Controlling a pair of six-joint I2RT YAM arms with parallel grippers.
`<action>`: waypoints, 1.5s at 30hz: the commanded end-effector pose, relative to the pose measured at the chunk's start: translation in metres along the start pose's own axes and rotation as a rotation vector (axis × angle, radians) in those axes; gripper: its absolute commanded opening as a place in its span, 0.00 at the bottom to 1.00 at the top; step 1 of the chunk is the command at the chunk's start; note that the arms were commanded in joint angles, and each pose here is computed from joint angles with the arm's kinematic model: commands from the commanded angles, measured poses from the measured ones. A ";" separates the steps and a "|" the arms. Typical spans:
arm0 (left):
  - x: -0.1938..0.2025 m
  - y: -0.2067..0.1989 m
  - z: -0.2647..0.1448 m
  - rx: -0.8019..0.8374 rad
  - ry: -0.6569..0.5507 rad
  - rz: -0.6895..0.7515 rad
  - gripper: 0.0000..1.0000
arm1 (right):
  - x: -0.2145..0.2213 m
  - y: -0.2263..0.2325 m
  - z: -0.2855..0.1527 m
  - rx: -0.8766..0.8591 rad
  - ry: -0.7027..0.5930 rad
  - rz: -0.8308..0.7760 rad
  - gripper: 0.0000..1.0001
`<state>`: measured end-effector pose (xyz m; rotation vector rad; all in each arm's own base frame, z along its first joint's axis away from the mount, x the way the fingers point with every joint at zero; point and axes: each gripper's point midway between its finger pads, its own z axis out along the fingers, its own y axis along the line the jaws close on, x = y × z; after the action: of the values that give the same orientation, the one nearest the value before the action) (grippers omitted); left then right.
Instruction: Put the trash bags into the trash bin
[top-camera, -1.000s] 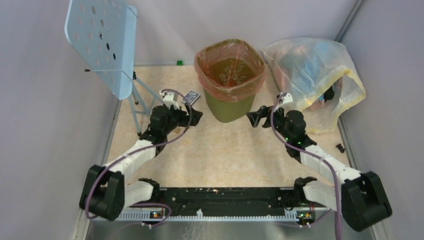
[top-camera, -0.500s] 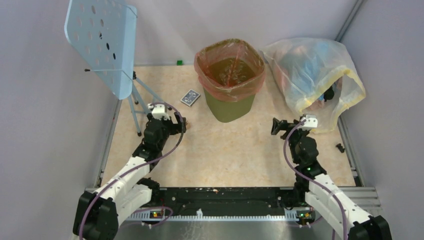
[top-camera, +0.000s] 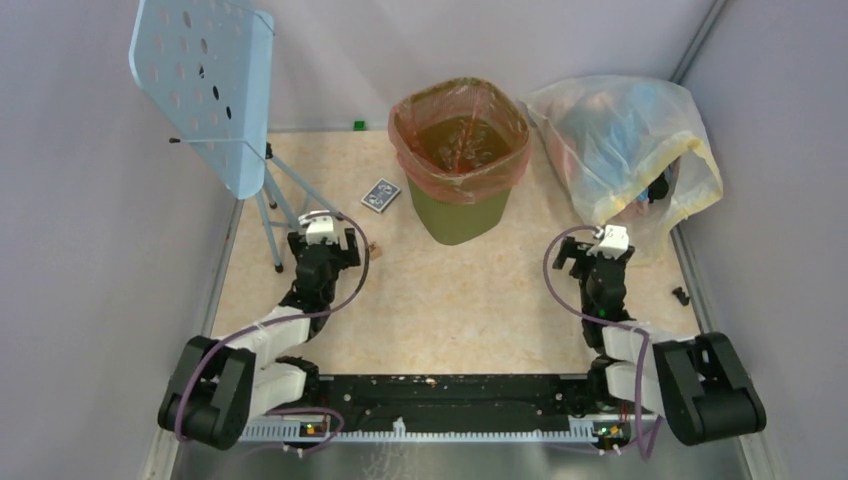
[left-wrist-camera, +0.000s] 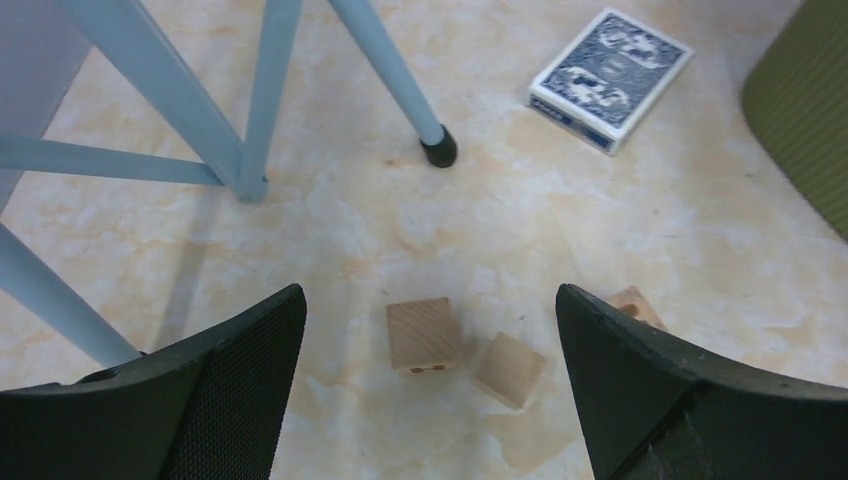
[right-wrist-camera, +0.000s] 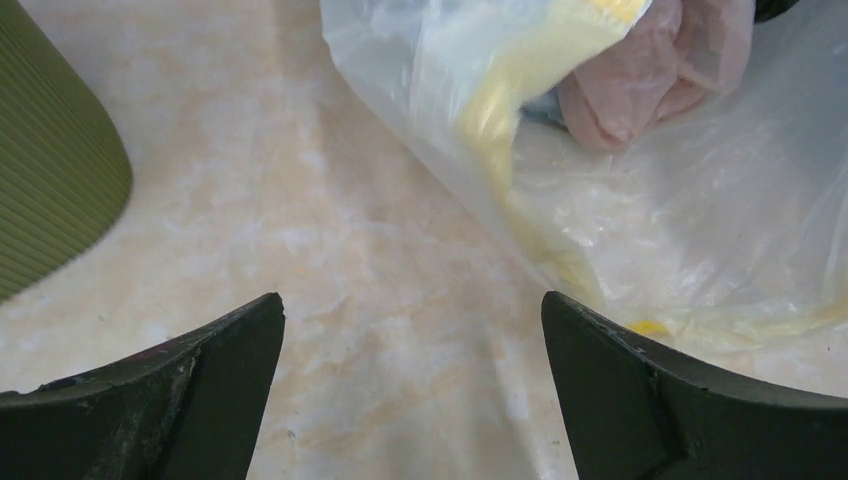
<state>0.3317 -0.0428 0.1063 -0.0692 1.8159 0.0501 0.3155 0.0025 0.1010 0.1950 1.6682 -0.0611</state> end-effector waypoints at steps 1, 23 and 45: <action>-0.012 0.018 0.013 -0.052 -0.100 -0.006 0.99 | -0.026 0.009 0.021 -0.034 -0.072 -0.090 0.99; -0.010 0.019 0.046 0.074 -0.134 0.111 0.99 | -0.013 -0.011 0.043 0.038 -0.091 -0.100 0.95; 0.005 0.027 0.060 0.070 -0.125 0.083 0.99 | -0.013 -0.013 0.044 0.054 -0.086 -0.090 0.96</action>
<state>0.3772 -0.0147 0.0686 0.0847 1.7528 0.0456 0.3489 -0.0160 0.0882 0.1229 1.6568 -0.1895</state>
